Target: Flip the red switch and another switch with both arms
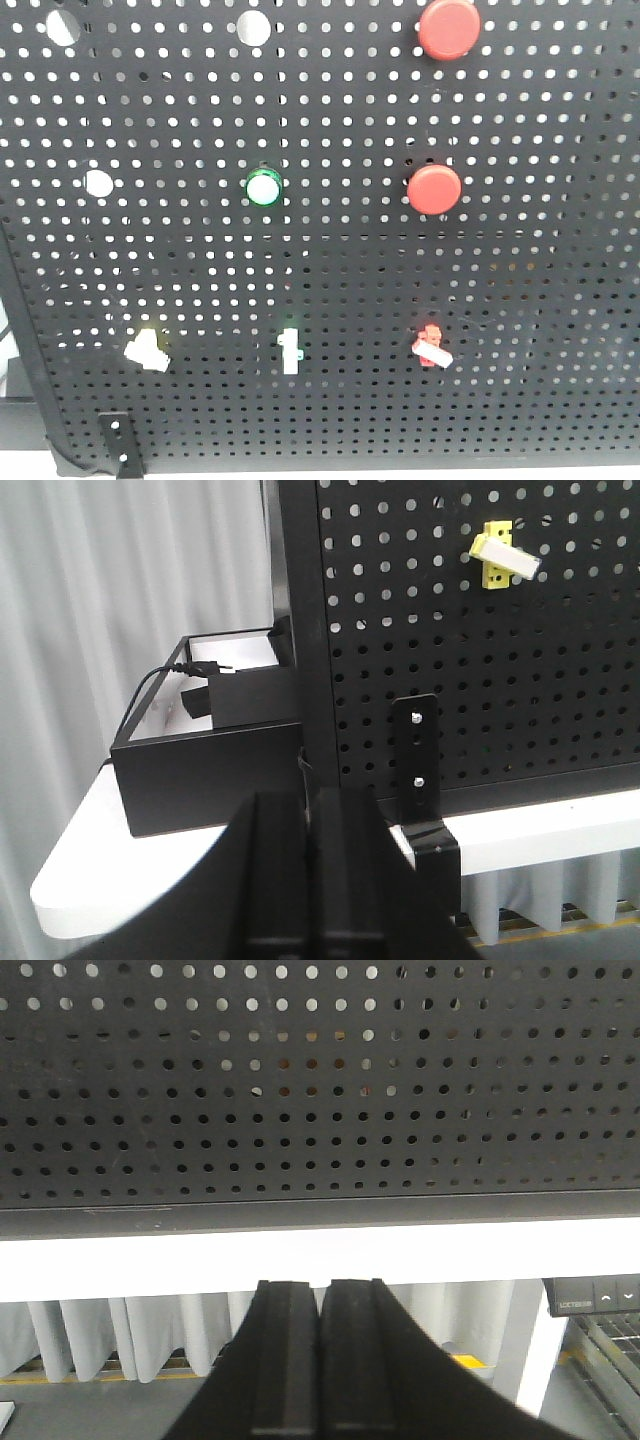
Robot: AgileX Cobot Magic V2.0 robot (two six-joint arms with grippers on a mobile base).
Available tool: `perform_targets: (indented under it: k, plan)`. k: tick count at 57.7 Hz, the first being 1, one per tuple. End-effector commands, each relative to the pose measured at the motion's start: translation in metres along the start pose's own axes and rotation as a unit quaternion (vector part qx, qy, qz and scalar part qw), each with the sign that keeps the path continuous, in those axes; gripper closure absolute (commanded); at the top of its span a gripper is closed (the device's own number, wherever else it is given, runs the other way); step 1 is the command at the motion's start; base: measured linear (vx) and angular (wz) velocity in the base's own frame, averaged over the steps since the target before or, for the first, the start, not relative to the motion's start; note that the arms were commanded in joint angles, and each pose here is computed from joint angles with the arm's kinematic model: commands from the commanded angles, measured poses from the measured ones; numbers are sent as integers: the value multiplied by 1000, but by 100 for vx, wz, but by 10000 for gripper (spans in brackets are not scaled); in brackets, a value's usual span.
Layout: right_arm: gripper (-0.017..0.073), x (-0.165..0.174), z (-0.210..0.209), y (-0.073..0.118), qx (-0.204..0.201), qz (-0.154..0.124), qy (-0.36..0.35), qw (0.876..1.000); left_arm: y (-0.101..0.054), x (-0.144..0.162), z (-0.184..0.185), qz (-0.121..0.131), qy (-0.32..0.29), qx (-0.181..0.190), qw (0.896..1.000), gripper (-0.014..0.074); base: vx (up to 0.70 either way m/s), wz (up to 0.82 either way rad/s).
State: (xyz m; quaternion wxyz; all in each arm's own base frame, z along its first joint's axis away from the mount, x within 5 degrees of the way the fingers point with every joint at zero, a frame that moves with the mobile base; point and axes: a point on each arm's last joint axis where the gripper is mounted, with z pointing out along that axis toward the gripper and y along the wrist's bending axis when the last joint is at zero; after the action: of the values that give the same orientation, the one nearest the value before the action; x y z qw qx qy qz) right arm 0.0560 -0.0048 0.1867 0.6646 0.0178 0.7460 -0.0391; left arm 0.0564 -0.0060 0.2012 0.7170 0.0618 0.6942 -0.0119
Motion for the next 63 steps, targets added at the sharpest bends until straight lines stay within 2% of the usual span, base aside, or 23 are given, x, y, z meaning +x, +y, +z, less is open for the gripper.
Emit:
perform_targets:
  k: [1, 24, 27, 35, 48, 56, 63]
  plan:
    - [566, -6, -1, 0, 3, -6, -43, 999, 0, -1, 0, -4, -37, -5, 999, 591, 2, -1]
    - [566, -6, -1, 0, 3, -6, -43, 999, 0, -1, 0, -4, -37, -5, 999, 591, 0, 0]
    - [566, -7, -1, 0, 4, -16, -47, 999, 0, -1, 0, -4, -37, -5, 999, 591, 0, 0]
    - [566, -6, -1, 0, 4, -17, -45, 999, 0, -1, 0, -4, -37, -5, 999, 591, 0, 0]
    - [566, -8, -1, 0, 4, -17, -53, 998, 1, -8, -1, -4, -71, -9, 997, 591, 0, 0]
    - [566, -15, -2, 0, 4, -17, -90, 996, 2, -17, -3, -13, -115, -13, 993, 591, 0, 0]
    - [566, -33, -7, 0, 4, -14, -192, 981, 4, -31, -7, -19, -185, -19, 982, 591, 0, 0]
